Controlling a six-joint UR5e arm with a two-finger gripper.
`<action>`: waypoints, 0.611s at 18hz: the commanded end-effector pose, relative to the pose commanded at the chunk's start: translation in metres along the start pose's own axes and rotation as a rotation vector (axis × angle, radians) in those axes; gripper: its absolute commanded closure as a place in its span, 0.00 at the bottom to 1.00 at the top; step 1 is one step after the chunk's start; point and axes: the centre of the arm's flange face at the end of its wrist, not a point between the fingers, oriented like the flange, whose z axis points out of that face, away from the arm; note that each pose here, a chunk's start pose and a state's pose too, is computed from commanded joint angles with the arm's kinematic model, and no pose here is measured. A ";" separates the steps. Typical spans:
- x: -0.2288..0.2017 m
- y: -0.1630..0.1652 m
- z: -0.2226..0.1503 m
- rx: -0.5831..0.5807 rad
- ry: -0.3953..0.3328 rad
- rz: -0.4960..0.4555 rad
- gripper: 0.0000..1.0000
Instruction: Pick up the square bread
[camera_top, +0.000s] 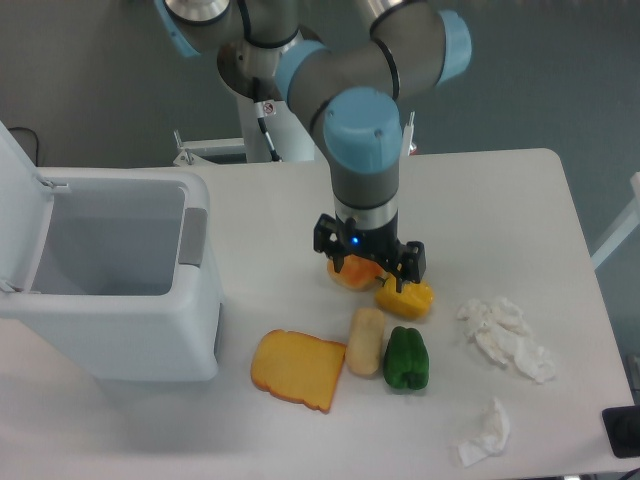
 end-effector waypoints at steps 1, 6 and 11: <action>-0.001 -0.002 0.004 -0.002 0.004 -0.020 0.00; -0.006 -0.006 0.031 -0.032 0.031 -0.090 0.00; -0.015 -0.014 0.053 -0.052 0.047 -0.112 0.00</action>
